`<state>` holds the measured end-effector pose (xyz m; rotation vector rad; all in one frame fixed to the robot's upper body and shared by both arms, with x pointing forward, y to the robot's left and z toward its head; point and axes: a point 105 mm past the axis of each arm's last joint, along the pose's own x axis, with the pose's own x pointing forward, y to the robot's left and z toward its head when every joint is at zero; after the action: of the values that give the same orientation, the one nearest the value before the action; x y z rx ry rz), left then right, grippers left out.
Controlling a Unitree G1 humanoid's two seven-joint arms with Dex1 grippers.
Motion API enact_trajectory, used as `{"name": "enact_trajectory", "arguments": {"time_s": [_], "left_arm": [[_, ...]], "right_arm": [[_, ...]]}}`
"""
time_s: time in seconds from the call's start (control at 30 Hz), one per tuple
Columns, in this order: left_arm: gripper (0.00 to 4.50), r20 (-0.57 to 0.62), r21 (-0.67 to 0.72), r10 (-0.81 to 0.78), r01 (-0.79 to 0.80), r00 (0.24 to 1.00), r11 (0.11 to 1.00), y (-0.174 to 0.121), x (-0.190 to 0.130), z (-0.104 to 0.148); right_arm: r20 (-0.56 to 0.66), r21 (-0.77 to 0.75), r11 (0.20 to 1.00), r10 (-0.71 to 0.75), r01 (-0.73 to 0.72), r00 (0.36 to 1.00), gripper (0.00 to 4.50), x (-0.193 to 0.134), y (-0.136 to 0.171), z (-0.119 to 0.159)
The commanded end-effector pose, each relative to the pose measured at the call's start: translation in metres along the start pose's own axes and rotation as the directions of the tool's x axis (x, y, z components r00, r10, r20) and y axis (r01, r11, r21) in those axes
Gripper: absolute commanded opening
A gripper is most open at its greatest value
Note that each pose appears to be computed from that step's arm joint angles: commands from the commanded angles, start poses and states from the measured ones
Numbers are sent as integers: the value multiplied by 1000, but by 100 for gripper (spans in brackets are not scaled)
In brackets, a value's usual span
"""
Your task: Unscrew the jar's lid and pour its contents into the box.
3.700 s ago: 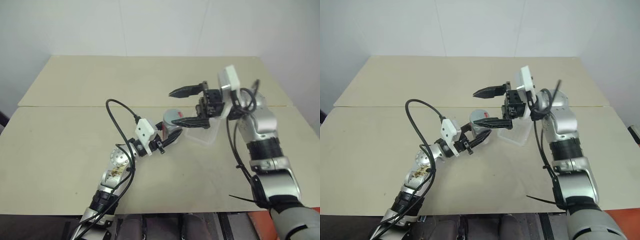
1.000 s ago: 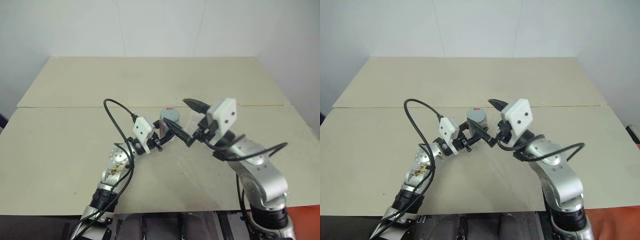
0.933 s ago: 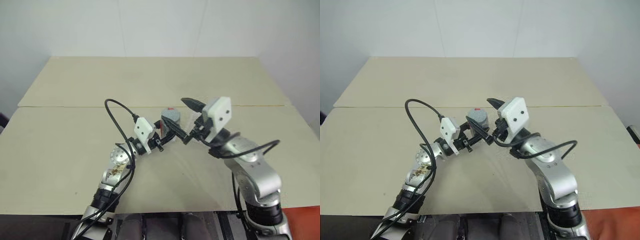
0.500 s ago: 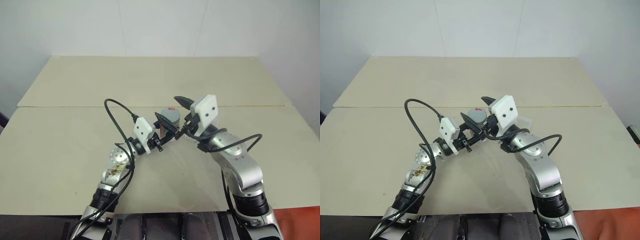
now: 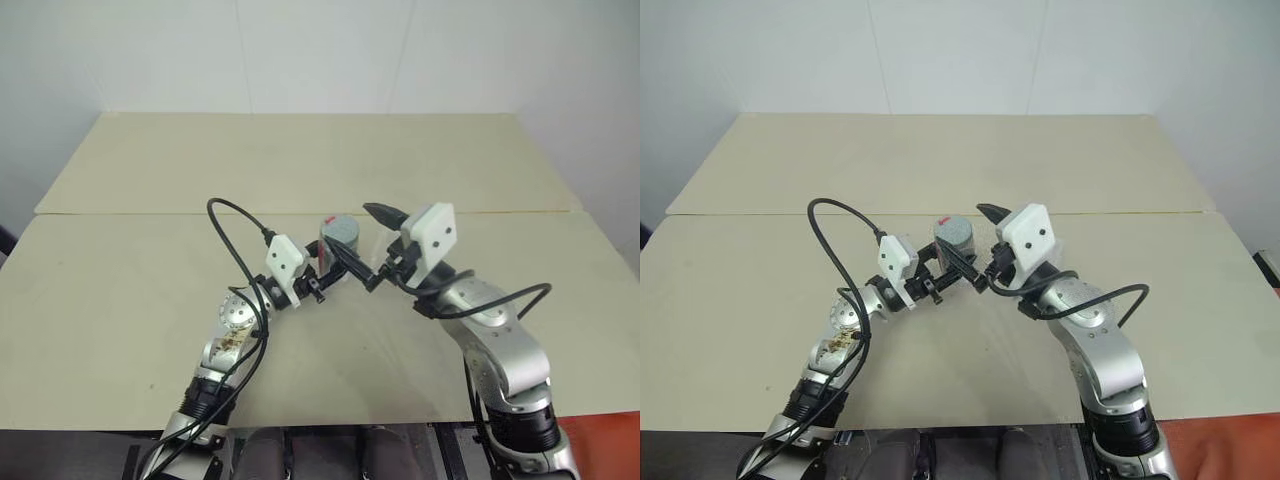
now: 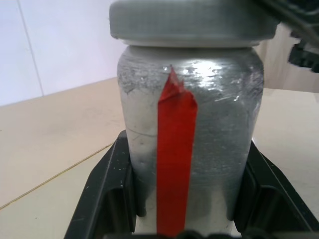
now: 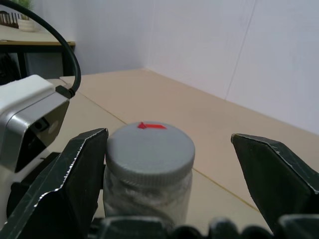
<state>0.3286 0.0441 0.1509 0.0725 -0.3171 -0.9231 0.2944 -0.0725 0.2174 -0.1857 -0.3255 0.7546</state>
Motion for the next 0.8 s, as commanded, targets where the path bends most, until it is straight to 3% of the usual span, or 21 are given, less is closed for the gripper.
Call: {"name": "enact_trajectory", "arguments": {"time_s": [0.03,0.43,0.63,0.8], "left_arm": [[199,56,41,-7,5,998,999,1,2,15],[199,52,39,-16,14,998,999,0,2,14],[199,53,40,-12,10,999,999,0,2,14],[199,59,43,-18,15,998,999,-1,4,15]], "right_arm": [[23,-37,997,-60,61,998,448,-11,-15,11],[39,-59,998,-35,37,999,448,-18,-12,21],[109,-47,997,60,-55,992,448,-11,5,41],[97,-49,996,79,-75,992,448,7,11,34]]}}
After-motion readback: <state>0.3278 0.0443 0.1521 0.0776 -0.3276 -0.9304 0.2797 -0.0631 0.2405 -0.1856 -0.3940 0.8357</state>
